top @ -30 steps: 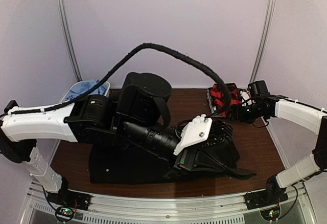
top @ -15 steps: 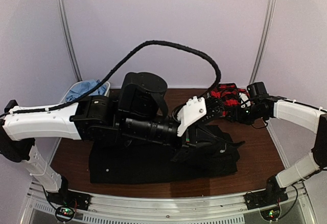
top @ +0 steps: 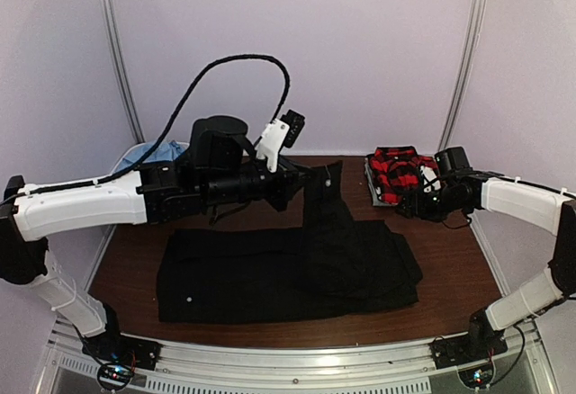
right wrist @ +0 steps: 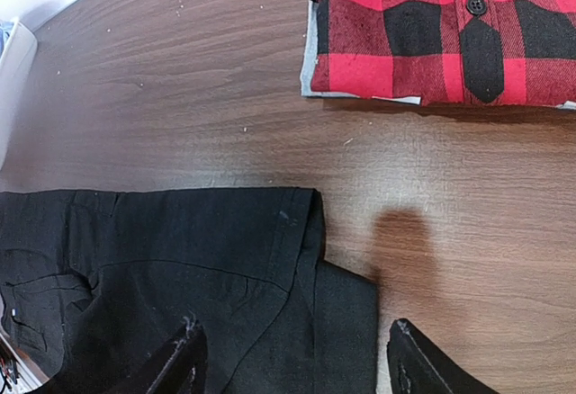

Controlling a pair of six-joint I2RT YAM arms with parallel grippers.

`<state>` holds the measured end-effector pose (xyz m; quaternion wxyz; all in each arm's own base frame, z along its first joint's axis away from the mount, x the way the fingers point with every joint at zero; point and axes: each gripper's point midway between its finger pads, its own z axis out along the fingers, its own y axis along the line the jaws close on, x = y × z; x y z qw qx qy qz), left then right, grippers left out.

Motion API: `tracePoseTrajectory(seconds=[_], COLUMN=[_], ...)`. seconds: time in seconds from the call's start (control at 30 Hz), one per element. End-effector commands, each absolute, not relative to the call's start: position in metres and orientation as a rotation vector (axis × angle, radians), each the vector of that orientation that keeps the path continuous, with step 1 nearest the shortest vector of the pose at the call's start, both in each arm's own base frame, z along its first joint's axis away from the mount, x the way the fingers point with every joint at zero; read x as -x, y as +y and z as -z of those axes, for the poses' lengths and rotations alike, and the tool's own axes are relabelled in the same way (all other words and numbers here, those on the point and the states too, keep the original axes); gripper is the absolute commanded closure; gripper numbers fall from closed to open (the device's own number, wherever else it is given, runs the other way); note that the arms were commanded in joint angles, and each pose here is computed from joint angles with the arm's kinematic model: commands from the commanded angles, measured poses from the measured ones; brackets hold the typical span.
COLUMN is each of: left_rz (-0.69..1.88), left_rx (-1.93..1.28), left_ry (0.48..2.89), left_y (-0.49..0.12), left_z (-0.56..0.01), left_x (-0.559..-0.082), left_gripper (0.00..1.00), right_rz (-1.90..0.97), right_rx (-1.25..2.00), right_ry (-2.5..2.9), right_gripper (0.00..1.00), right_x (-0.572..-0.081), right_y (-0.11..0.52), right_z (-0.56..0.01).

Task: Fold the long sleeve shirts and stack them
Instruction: Fold the 1/3-folded shirt at the center of the board.

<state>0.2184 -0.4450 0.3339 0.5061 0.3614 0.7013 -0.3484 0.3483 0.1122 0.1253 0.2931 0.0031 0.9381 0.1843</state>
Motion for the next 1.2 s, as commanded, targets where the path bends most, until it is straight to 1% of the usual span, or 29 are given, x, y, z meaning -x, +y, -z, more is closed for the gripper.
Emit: tracePoseTrajectory(seconds=[0.0,0.13,0.27,0.53,0.83,1.03,1.17], left_rz=[0.858,0.766,0.692,0.605,0.502,0.443,0.433], left_rx=[-0.548,-0.362,-0.229,-0.084,0.05,0.082,0.076], left_ry=[1.708,1.79,1.842,1.892,1.92,1.958,1.95], left_y=[-0.395,-0.336,-0.286,-0.233,-0.184,-0.168,-0.165], left_z=[-0.346,-0.312,-0.282,-0.235,-0.183,-0.153,-0.147], left_x=[-0.278,-0.318,-0.332,-0.312,-0.291,-0.282,-0.282], left_gripper=[1.0,1.0,1.0,1.0,1.0,1.0,1.0], right_rz=[-0.503,-0.515,-0.537,-0.611,-0.652,-0.66,-0.659], right_rx=[-0.007,-0.009,-0.005,0.058,0.15,0.178,0.182], right_ry=[2.497,2.493,2.488,2.477,2.532,2.552,2.558], right_gripper=[0.3,0.31,0.31,0.33,0.34,0.34,0.34], right_x=[-0.349,-0.349,-0.349,-0.349,-0.345,-0.343,-0.342], right_y=[0.112,0.114,0.116,0.138,0.173,0.185,0.187], right_z=[-0.12,-0.12,-0.118,-0.113,-0.089,-0.082,-0.079])
